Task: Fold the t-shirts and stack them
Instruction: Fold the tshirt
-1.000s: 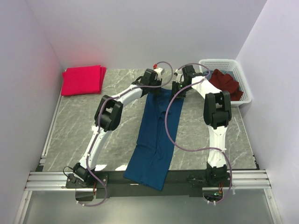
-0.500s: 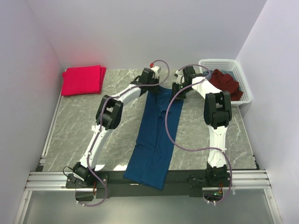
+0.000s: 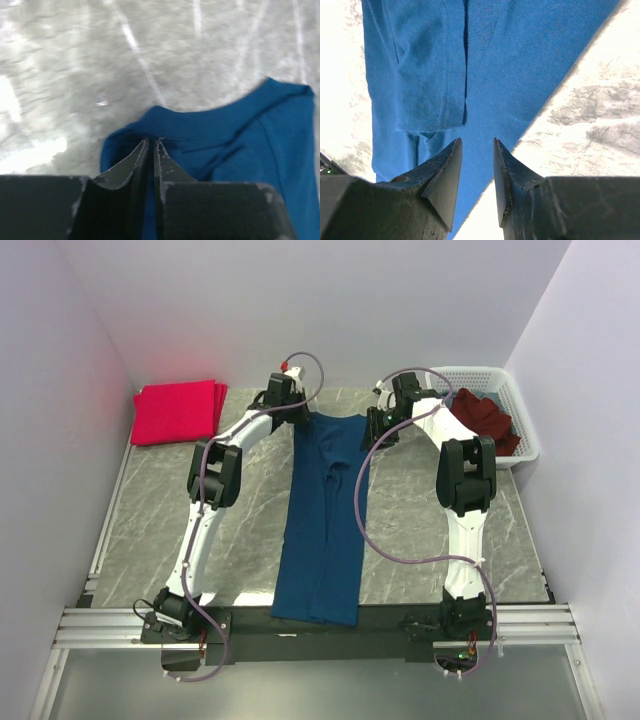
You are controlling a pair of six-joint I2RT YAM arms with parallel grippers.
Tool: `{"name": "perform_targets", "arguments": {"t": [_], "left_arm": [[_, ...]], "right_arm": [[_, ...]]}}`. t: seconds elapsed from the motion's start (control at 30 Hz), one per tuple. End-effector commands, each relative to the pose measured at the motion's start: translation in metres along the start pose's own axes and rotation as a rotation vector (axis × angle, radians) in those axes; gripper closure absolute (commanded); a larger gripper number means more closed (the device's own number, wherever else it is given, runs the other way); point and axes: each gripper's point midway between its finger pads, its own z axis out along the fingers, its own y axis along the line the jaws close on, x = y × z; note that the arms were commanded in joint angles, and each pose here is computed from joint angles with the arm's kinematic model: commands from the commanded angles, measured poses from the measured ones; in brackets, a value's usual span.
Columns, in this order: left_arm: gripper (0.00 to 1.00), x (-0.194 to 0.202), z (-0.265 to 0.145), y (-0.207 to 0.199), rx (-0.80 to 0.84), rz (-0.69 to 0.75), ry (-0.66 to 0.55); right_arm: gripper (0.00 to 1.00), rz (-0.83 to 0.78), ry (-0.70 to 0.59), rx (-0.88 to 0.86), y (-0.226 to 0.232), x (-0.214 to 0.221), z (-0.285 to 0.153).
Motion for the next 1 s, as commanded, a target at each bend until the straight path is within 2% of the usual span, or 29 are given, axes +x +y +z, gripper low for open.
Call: {"name": "perform_targets", "arguments": {"t": [0.0, 0.17, 0.23, 0.27, 0.4, 0.53, 0.6, 0.63, 0.67, 0.7, 0.73, 0.83, 0.87, 0.93, 0.97], "left_arm": [[0.86, -0.042, -0.026, -0.076, 0.188, 0.091, -0.084], [0.92, -0.036, -0.023, -0.108, 0.219, 0.082, -0.074], [0.9, -0.039, -0.024, -0.115, 0.24, 0.075, -0.087], [0.88, -0.04, -0.025, -0.118, 0.256, 0.067, -0.087], [0.62, -0.049, -0.031, -0.12, 0.245, 0.072, -0.108], [0.61, -0.082, -0.067, -0.116, 0.25, 0.075, -0.153], [0.62, -0.064, -0.079, -0.109, 0.27, 0.053, -0.091], [0.62, -0.075, -0.099, -0.111, 0.285, 0.048, -0.103], [0.64, -0.049, -0.101, -0.101, 0.276, 0.023, -0.037], [0.66, -0.052, -0.12, -0.109, 0.313, 0.023, -0.03], [0.67, -0.022, -0.123, -0.1, 0.308, -0.013, 0.041], [0.71, -0.002, -0.152, -0.116, 0.398, -0.058, 0.098], [0.71, 0.027, -0.155, -0.111, 0.403, -0.097, 0.158], [0.72, 0.035, -0.168, -0.118, 0.442, -0.144, 0.172], [0.72, 0.053, -0.168, -0.114, 0.436, -0.177, 0.21]], "right_arm": [[0.61, -0.033, -0.054, -0.009, 0.01, -0.017, -0.021], [0.61, -0.043, -0.061, -0.003, 0.013, -0.02, -0.025], [0.61, -0.047, -0.067, 0.0, 0.012, -0.019, -0.031], [0.61, -0.05, -0.067, 0.002, 0.012, -0.019, -0.031], [0.61, -0.045, -0.047, -0.016, 0.016, -0.013, -0.033], [0.62, -0.025, -0.036, -0.063, 0.027, -0.008, -0.032], [0.63, -0.03, -0.027, -0.07, 0.034, -0.004, -0.029], [0.63, -0.031, -0.015, -0.086, 0.039, -0.001, -0.028], [0.64, -0.03, 0.006, -0.103, 0.043, 0.004, -0.024], [0.64, -0.025, 0.02, -0.118, 0.047, 0.007, -0.022], [0.64, -0.012, 0.041, -0.16, 0.055, 0.012, -0.02], [0.65, 0.003, 0.107, -0.215, 0.065, 0.028, -0.013], [0.66, 0.008, 0.128, -0.222, 0.067, 0.034, -0.012], [0.66, 0.01, 0.157, -0.231, 0.069, 0.041, -0.005], [0.66, 0.019, 0.169, -0.217, 0.065, 0.044, -0.002]]}}
